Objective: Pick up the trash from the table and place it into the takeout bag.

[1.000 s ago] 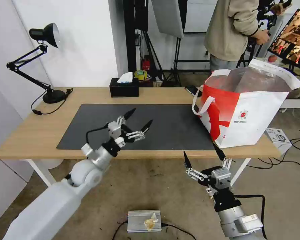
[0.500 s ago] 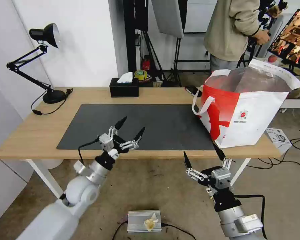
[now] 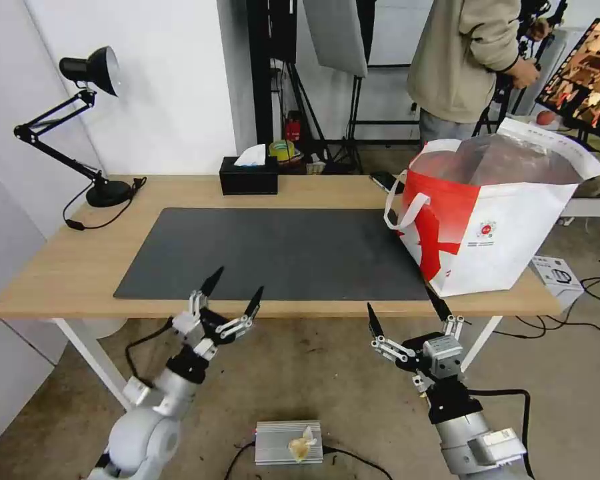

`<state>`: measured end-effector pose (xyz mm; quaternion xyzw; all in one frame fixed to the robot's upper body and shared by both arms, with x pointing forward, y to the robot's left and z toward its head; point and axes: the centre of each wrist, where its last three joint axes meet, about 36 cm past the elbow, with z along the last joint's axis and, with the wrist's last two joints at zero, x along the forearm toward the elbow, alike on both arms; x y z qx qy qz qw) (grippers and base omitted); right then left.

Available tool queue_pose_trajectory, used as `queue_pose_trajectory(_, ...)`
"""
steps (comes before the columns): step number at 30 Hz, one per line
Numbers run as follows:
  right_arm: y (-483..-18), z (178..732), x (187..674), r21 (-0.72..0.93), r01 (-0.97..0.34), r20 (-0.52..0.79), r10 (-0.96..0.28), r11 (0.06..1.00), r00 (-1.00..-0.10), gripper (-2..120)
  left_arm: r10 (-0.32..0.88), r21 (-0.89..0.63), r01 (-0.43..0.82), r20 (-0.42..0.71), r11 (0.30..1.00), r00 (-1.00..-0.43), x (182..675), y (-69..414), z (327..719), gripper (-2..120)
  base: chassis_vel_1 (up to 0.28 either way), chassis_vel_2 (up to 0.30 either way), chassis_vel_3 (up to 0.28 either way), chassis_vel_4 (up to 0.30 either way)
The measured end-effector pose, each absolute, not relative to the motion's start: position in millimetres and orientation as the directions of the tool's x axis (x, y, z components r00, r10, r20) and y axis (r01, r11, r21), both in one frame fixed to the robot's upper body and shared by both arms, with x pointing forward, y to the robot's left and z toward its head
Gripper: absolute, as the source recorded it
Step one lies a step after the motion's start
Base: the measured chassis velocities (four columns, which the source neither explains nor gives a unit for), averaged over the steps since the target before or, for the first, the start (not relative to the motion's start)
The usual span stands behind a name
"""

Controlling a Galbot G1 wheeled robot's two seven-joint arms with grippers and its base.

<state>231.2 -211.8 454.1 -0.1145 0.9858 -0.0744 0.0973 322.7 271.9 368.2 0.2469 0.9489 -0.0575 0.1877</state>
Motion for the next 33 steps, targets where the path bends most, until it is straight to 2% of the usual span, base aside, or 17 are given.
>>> queue_pose_trajectory(13,-212,454,231,-0.169,-0.211,-0.175,-0.240,0.963,-0.955,100,0.373,0.052,0.380,-0.358,0.923,-0.856,307,307,359,100,0.000,0.000,0.000,0.000)
queue_pose_trajectory(33,-212,454,231,-0.169,-0.211,-0.175,-0.240,0.963,-0.955,100,0.289,0.068,0.283,-0.337,0.957,-0.896,301,317,344,100,0.000,0.000,0.000,0.000)
